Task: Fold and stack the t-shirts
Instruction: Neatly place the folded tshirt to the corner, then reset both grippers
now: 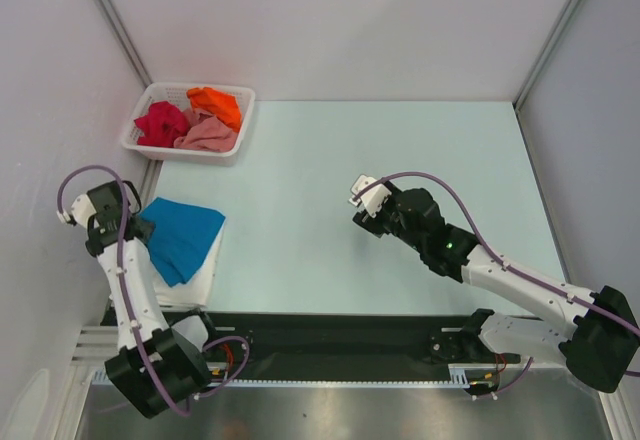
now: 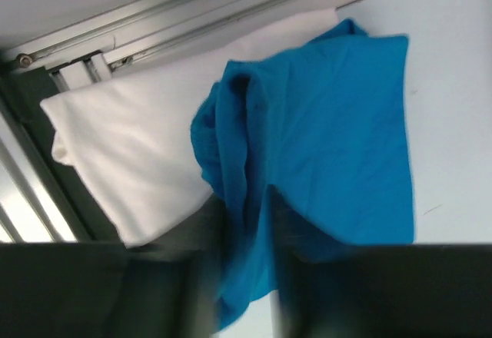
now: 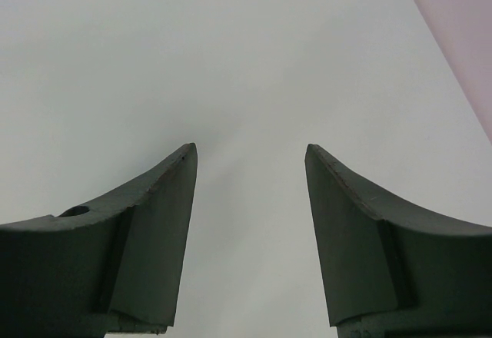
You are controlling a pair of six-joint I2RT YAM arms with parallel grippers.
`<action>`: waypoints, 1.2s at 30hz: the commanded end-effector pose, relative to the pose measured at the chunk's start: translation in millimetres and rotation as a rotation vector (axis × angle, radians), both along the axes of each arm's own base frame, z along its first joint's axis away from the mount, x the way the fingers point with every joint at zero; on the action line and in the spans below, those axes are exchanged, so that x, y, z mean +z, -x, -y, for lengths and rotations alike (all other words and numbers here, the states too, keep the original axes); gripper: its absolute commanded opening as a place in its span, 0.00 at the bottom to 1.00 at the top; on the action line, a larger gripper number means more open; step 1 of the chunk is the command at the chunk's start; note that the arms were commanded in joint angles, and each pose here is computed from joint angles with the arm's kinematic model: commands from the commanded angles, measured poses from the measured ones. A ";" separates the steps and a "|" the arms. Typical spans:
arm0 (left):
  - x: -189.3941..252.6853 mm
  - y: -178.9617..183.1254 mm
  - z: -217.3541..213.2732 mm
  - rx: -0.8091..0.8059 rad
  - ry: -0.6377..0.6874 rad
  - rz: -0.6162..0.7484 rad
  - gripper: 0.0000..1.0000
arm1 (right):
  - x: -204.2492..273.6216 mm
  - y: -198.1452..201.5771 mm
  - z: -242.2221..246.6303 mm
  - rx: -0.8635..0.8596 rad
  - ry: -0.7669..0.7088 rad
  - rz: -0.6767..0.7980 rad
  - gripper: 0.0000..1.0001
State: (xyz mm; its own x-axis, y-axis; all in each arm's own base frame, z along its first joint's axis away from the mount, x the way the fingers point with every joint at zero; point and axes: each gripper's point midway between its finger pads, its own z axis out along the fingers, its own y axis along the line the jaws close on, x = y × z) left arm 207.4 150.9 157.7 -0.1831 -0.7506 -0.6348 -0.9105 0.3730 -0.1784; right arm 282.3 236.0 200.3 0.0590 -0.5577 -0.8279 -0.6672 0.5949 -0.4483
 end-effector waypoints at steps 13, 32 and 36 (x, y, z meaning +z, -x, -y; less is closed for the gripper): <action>94.2 2.0 18.7 -0.033 -0.142 0.429 1.00 | 6.9 5.9 -5.3 -0.061 -0.123 -0.059 0.63; 25.0 25.0 359.7 -1.384 0.556 0.891 1.00 | -77.6 91.8 29.3 -0.410 -1.186 -0.683 1.00; 15.1 69.0 368.1 -1.439 0.820 1.061 1.00 | -109.2 95.4 52.6 -0.610 -1.363 -0.791 1.00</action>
